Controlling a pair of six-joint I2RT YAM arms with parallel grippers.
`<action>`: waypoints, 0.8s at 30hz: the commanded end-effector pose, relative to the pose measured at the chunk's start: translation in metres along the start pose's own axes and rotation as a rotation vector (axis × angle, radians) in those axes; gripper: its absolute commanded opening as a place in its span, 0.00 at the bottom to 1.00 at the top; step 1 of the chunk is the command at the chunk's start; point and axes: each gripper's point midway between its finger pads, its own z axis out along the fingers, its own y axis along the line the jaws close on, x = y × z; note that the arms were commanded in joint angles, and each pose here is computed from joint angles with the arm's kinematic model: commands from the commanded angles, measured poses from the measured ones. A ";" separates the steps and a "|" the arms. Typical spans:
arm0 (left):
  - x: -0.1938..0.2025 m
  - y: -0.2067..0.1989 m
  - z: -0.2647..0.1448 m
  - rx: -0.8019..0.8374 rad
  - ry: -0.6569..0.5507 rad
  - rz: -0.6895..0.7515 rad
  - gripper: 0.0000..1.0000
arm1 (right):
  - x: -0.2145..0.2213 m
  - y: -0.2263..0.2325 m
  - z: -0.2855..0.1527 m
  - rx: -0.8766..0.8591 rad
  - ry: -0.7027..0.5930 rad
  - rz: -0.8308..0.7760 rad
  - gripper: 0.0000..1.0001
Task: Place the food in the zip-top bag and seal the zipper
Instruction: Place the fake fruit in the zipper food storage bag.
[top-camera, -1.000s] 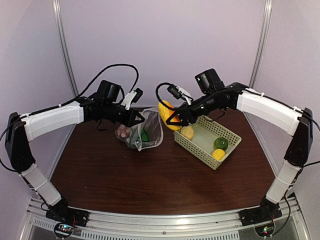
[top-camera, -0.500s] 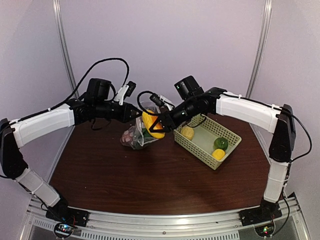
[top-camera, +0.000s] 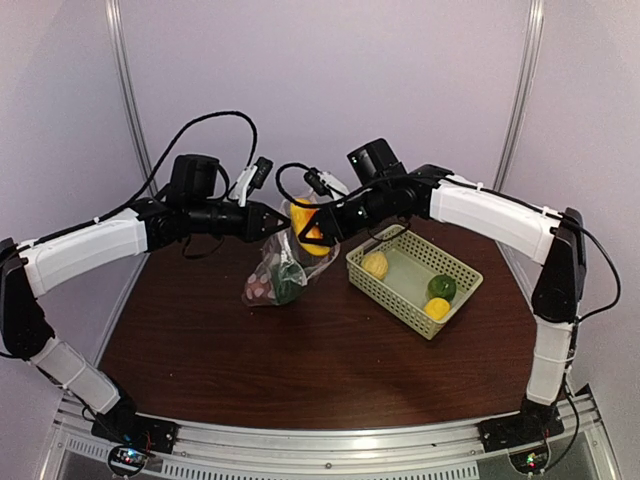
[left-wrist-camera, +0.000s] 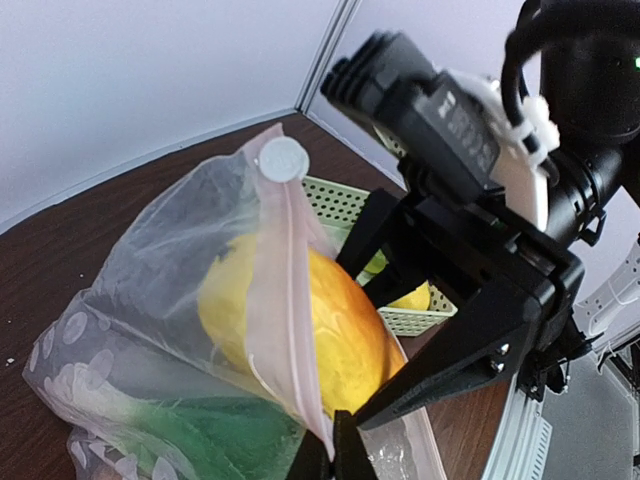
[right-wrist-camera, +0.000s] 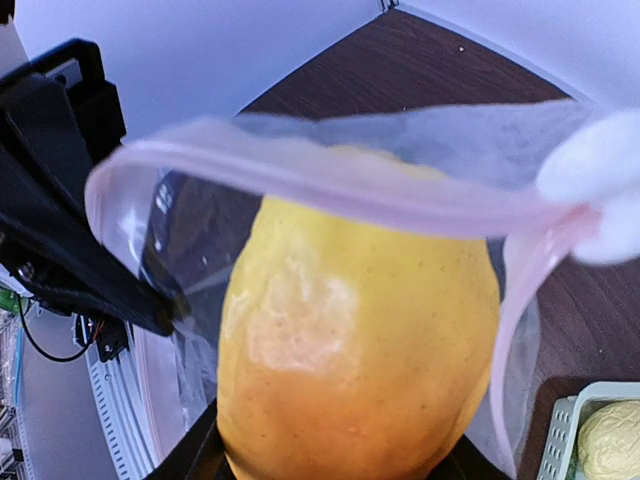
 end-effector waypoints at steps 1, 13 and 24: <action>-0.008 -0.007 0.003 0.049 -0.040 0.014 0.00 | -0.012 -0.004 0.008 0.038 -0.011 0.010 0.50; -0.006 0.003 0.004 -0.004 -0.037 0.004 0.00 | -0.019 0.029 -0.023 -0.034 -0.025 -0.100 0.80; -0.012 0.019 -0.003 -0.070 -0.057 -0.006 0.00 | -0.016 0.025 -0.097 0.021 -0.080 -0.251 0.79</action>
